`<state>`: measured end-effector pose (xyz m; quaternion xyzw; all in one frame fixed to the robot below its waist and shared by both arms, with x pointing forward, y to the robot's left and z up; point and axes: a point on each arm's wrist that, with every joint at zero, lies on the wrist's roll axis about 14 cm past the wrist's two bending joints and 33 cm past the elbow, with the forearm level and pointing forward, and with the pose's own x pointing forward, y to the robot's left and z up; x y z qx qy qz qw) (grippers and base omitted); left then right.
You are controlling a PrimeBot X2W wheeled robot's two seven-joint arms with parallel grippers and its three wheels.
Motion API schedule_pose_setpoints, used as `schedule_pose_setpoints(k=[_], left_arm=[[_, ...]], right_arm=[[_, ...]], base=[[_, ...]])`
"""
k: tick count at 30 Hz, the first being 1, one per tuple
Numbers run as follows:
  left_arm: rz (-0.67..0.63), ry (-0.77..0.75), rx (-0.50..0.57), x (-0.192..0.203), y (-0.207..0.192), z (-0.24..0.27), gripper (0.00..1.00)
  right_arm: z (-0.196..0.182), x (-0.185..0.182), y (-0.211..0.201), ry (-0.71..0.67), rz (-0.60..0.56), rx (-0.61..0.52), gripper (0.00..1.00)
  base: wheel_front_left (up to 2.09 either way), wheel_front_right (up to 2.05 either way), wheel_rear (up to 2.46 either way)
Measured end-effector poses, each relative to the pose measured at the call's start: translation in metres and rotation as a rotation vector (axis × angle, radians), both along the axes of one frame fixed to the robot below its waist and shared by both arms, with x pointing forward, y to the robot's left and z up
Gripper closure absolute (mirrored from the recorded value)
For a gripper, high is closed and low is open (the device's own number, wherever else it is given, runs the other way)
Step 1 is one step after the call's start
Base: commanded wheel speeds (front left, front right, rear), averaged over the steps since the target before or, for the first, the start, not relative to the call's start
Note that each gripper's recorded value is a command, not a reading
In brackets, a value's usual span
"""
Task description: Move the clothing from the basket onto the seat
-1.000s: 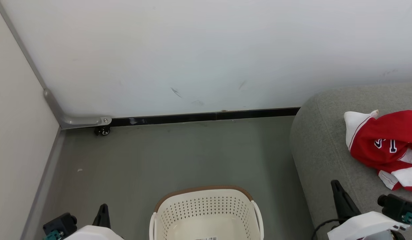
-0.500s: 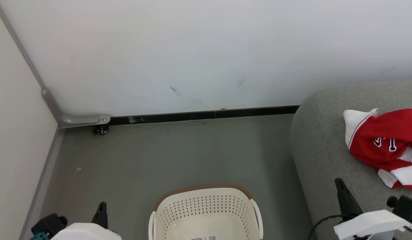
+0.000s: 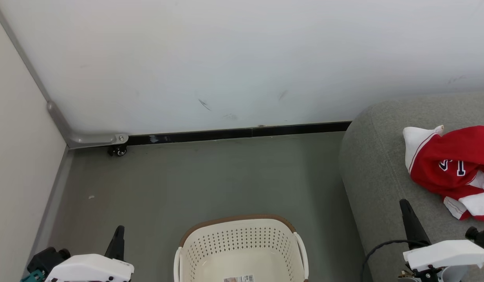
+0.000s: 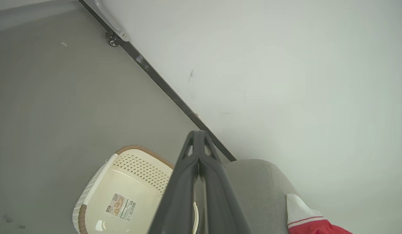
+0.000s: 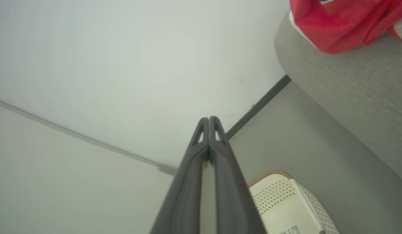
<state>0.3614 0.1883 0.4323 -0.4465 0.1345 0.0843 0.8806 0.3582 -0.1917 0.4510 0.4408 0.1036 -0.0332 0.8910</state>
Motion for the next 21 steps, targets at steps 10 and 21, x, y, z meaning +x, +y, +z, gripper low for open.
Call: schedule_pose_setpoints(k=[10,21], left_arm=[[0.023,-0.038,-0.145,0.004,0.000,0.008,1.00],[0.044,-0.080,-0.298,0.009,0.000,0.019,1.00]], right_arm=[[0.002,0.001,-0.002,-0.009,-0.038,0.147,1.00],[0.015,0.012,-0.005,-0.056,-0.072,0.304,1.00]], base=[[0.00,0.00,0.00],[0.00,0.00,0.00]])
